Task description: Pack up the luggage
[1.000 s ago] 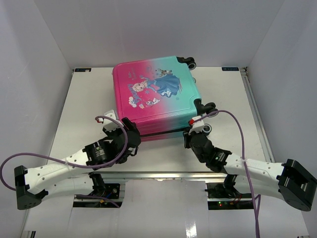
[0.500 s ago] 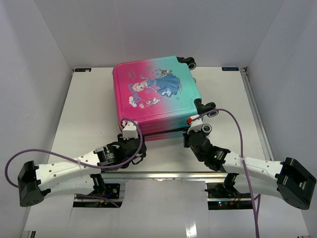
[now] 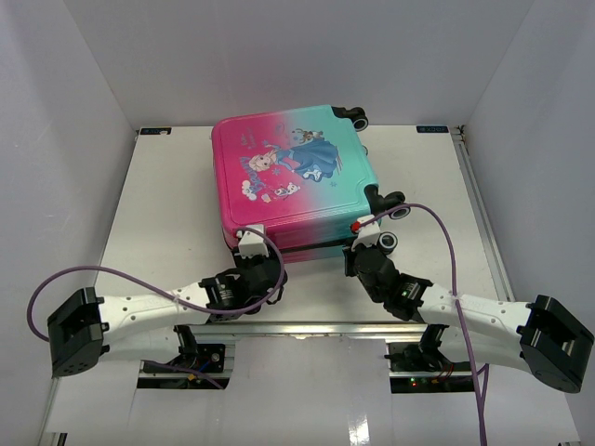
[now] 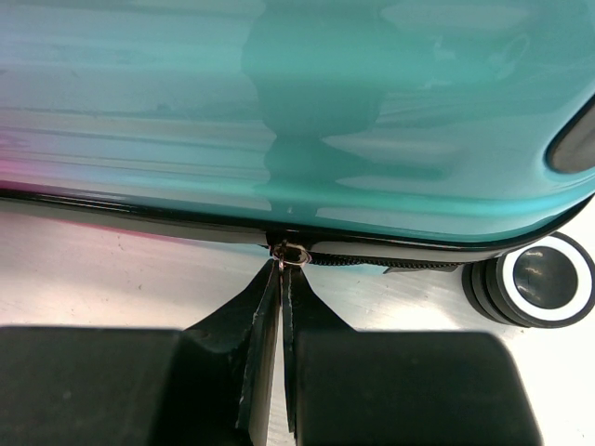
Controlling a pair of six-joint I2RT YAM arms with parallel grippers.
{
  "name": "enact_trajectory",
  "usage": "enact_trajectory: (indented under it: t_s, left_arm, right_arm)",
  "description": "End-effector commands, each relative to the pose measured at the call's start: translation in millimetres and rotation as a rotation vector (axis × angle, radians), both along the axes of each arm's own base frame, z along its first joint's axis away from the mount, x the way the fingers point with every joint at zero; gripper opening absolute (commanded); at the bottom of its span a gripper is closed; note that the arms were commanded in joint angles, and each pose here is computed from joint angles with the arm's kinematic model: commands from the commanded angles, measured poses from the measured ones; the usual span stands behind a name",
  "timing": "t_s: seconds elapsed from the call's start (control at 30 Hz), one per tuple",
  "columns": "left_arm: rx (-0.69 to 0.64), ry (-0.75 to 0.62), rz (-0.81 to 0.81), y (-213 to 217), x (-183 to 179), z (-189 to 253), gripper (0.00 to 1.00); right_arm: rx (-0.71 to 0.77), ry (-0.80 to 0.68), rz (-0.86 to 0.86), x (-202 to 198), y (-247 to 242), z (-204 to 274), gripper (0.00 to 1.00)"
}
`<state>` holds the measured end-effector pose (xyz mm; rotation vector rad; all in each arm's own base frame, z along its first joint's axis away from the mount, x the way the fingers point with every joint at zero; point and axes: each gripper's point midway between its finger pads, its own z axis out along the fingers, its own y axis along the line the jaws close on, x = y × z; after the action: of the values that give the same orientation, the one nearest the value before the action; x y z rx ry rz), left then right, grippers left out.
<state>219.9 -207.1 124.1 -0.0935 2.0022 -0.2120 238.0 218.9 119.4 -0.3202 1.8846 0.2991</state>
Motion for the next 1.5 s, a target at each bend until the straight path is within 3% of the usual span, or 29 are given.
enact_trajectory:
  t_s: [0.0, 0.2, 0.3, 0.37, 0.43, 0.87, 1.1, 1.3, 1.33, 1.37, 1.47]
  left_arm:
    - [-0.036, -0.032, 0.094, 2.2, 11.4, -3.3, 0.61]
    - [-0.05, -0.045, 0.128, 5.7, 13.2, -12.6, 0.49]
    - [-0.048, -0.061, 0.152, 10.8, 15.0, -13.3, 0.28]
    - [-0.049, -0.075, 0.18, 18.6, 16.9, -9.6, 0.05]
    - [-0.074, -0.09, 0.219, 28.5, 18.8, -3.6, 0.0]
    - [-0.288, -0.191, 0.415, 136.4, 55.6, 43.9, 0.0]
    - [-0.299, -0.18, 0.449, 156.5, 76.0, 51.3, 0.0]
    - [-0.274, -0.17, 0.431, 166.2, 86.0, 49.0, 0.0]
    - [-0.283, -0.18, 0.379, 158.6, 86.5, 55.7, 0.02]
    - [-0.28, -0.189, 0.325, 151.6, 86.4, 63.0, 0.13]
    - [-0.292, -0.2, 0.191, 132.8, 80.7, 95.2, 0.77]
  right_arm:
    - [0.161, -0.092, 0.0, 9.2, 16.5, 48.5, 0.08]
    - [0.148, -0.082, 0.006, 11.0, 21.3, 43.7, 0.08]
    - [0.142, -0.077, 0.004, 12.1, 22.8, 41.8, 0.08]
    - [0.136, -0.073, 0.002, 12.5, 22.9, 39.9, 0.08]
    - [0.132, -0.076, -0.013, 13.3, 20.2, 39.4, 0.08]
    - [0.063, -0.139, -0.32, 33.8, -67.9, 49.4, 0.08]
    - [0.08, -0.137, -0.358, 45.2, -84.7, 49.1, 0.08]
    - [0.112, -0.134, -0.286, 52.1, -74.5, 49.7, 0.08]
    - [0.12, -0.132, -0.27, 51.3, -71.6, 49.7, 0.08]
    - [0.132, -0.131, -0.249, 49.6, -68.5, 49.9, 0.08]
    - [0.175, -0.131, -0.202, 43.9, -62.0, 50.7, 0.08]
